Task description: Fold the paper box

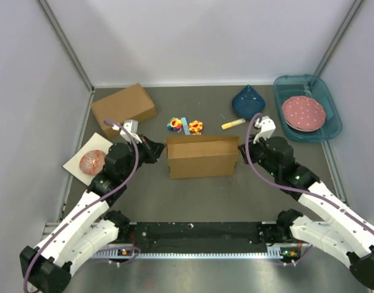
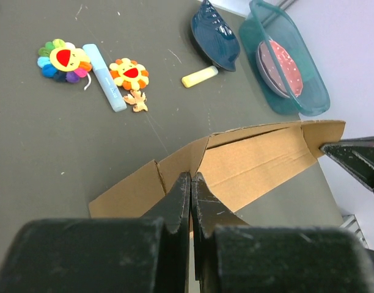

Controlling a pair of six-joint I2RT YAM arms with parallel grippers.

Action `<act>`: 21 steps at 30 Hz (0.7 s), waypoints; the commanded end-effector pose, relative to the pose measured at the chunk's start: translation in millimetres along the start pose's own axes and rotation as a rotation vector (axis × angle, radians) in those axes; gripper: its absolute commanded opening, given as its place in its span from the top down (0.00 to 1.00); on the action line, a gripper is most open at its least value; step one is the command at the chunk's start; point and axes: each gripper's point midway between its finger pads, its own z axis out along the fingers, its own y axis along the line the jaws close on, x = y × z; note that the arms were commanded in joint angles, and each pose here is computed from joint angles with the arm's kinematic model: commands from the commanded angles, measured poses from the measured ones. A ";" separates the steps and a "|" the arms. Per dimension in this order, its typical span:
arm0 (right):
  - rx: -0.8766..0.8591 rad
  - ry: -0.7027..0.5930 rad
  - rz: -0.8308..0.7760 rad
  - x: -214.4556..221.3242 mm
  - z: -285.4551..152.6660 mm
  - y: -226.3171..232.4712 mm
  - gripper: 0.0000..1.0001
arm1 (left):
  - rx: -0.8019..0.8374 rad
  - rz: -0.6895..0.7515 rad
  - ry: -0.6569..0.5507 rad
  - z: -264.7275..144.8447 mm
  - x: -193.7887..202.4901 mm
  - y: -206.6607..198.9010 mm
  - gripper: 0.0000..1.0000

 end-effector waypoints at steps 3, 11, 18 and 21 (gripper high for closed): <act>-0.047 0.100 -0.002 33.7 -0.7 18.3 1.00 | 0.085 -0.096 -0.081 -2.1 -17.6 -22.0 1.00; -0.053 0.099 -0.005 35.1 -1.6 20.6 1.00 | 0.086 -0.144 -0.070 0.7 -9.4 -18.9 1.00; -0.051 0.104 -0.004 36.5 -1.4 20.3 1.00 | 0.054 -0.114 -0.043 3.3 7.2 -4.0 1.00; -0.050 0.098 -0.010 35.3 -2.3 19.6 1.00 | 0.026 -0.080 -0.037 2.8 13.2 5.3 1.00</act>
